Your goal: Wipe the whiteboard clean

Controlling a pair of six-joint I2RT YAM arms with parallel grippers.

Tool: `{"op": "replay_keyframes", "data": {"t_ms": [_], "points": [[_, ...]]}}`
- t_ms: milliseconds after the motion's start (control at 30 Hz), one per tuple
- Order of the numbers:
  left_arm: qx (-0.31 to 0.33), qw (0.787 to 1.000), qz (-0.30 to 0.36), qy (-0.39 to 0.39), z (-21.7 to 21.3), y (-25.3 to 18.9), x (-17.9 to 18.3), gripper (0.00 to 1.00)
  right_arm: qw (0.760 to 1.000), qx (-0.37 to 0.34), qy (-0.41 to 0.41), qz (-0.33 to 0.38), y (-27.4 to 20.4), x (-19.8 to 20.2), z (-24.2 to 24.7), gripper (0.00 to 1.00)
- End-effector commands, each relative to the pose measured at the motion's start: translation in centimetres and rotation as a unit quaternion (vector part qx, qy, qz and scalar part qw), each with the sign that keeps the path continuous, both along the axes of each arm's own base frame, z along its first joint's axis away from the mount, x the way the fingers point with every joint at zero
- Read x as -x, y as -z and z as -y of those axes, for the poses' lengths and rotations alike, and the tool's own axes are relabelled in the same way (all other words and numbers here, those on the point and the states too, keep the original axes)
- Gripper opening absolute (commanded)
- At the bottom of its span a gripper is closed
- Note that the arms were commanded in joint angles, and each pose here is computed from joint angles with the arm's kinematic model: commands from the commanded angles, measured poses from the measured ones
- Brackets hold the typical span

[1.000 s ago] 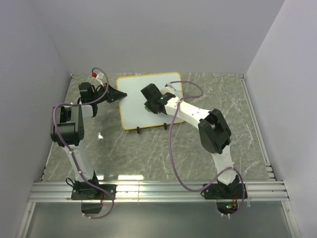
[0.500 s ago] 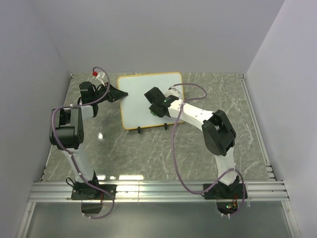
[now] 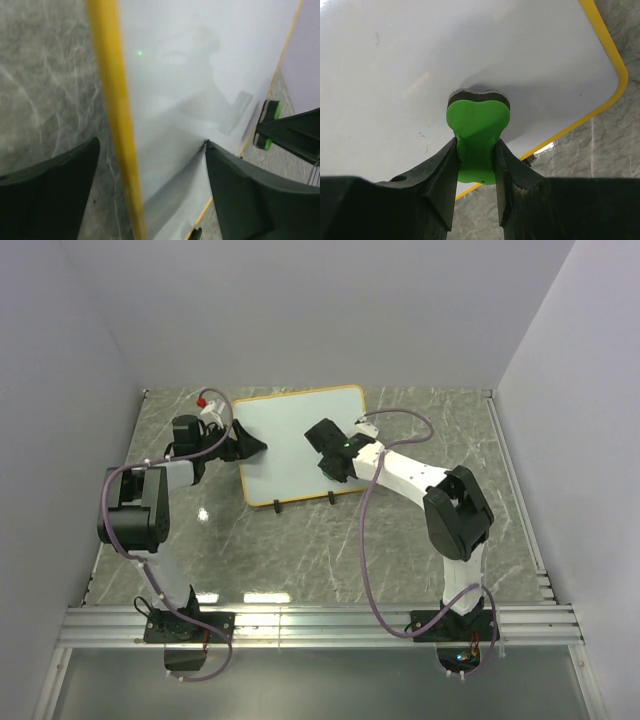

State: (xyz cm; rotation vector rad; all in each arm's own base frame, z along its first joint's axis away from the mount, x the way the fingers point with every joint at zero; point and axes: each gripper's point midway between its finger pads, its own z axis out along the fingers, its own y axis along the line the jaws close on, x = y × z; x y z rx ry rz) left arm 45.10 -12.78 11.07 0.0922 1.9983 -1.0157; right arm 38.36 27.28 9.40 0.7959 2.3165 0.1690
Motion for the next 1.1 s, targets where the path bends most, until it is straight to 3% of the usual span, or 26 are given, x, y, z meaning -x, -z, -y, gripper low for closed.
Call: {"op": "replay_keyframes", "data": {"t_ms": [0, 33, 233, 333, 533, 633, 700, 900, 967, 1000, 1033, 1067], "points": [[-0.038, 0.999, 0.001, -0.022, -0.9, 0.1, 0.8, 0.94, 0.999, 0.004, 0.006, 0.032, -3.2, -0.2, 1.0, 0.00], [-0.043, 0.999, 0.000, -0.032, -1.3, 0.1, 1.0, 0.99, 0.999, 0.006, 0.005, 0.032, -3.2, -0.2, 1.1, 0.00], [-0.056, 0.994, 0.002, -0.090, -3.3, -1.8, 1.6, 1.00, 0.999, 0.006, -0.007, 0.041, -4.6, -0.4, 1.0, 0.00], [-0.058, 0.981, 0.009, -0.184, -5.7, -4.6, 1.8, 0.99, 0.998, 0.026, -0.017, 0.052, -5.7, -0.1, 1.9, 0.00], [-0.094, 0.912, -0.007, -0.399, -12.7, -8.3, 5.4, 0.99, 0.994, 0.087, -0.002, 0.067, -7.7, 2.1, 9.3, 0.00], [-0.131, 0.898, 0.002, -0.421, -14.2, -10.6, 5.8, 0.99, 0.993, 0.108, 0.028, 0.047, -5.8, 3.0, 14.9, 0.00], [-0.149, 0.897, -0.025, -0.416, -14.3, -10.0, 6.7, 1.00, 0.994, 0.090, 0.043, 0.053, -5.9, 3.0, 17.4, 0.00], [-0.141, 0.908, -0.050, -0.392, -13.1, -10.5, 9.9, 1.00, 0.997, 0.065, -0.038, 0.001, -1.5, 2.9, 17.4, 0.00], [-0.155, 0.901, -0.055, -0.402, -13.6, -10.5, 10.7, 0.99, 0.996, 0.061, -0.064, -0.016, 0.2, 2.2, 16.6, 0.07], [-0.163, 0.898, -0.062, -0.403, -13.8, -10.2, 11.1, 0.99, 0.995, 0.049, -0.080, -0.024, 0.8, 2.2, 15.9, 0.15], [-0.164, 0.897, -0.059, -0.406, -13.9, -10.4, 11.4, 0.99, 0.994, 0.046, -0.091, -0.035, 2.0, 1.8, 15.5, 0.51], [-0.163, 0.896, -0.058, -0.408, -13.9, -10.6, 11.6, 0.99, 0.994, 0.044, -0.095, -0.043, 2.5, 1.7, 15.3, 0.70]]}}
